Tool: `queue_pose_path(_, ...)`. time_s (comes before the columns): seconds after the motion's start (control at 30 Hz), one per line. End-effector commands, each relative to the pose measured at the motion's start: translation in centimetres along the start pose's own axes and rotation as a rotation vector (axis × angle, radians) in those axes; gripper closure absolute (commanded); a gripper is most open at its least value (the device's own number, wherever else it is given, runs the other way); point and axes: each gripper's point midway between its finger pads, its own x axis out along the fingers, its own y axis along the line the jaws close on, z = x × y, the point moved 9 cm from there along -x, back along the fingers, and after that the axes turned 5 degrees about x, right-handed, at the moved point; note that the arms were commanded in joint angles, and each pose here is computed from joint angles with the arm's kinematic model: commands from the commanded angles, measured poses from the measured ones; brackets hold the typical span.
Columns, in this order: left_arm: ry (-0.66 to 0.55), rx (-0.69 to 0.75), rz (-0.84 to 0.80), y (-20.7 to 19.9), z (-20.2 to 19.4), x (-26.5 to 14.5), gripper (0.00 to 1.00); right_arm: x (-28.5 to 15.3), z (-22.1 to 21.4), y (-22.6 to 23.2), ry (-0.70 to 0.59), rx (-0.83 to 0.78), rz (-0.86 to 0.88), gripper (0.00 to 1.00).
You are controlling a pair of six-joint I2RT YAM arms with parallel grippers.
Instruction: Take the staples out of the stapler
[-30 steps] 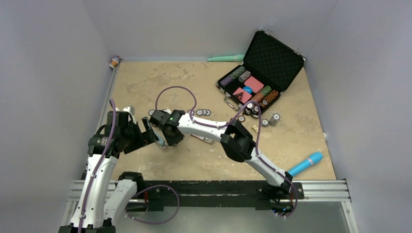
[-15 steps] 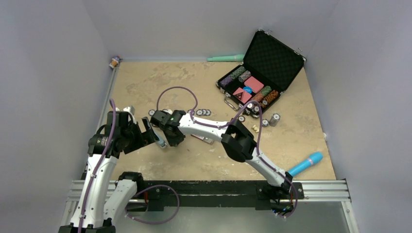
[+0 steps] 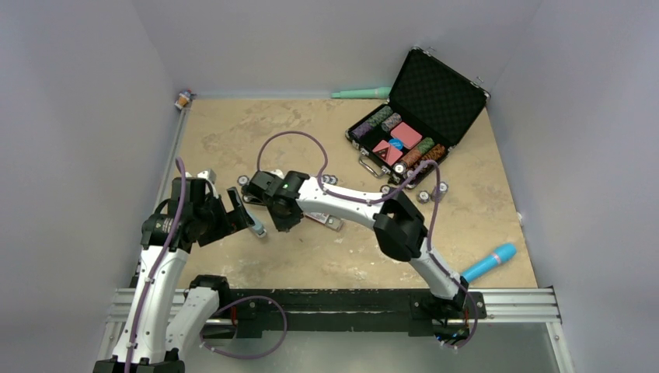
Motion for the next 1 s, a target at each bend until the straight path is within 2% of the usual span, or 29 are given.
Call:
queue_pose_path(0.0,-0.027,-0.002,-0.002,0.0,0.5,0.1,0.0,-4.9,1.1,-1.0,-0.103,0.084,0.051,0.82)
queue_pose_path(0.3,-0.028,-0.003,-0.001,0.0,0.5,0.1,0.0,-7.0,1.9,-5.3,-0.135,0.276,0.124,0.89)
queue_pose_path(0.97,-0.028,-0.001,-0.004,0.0,0.5,0.1,0.0,-3.9,0.0,-11.5,-0.076,0.461,0.087,0.92)
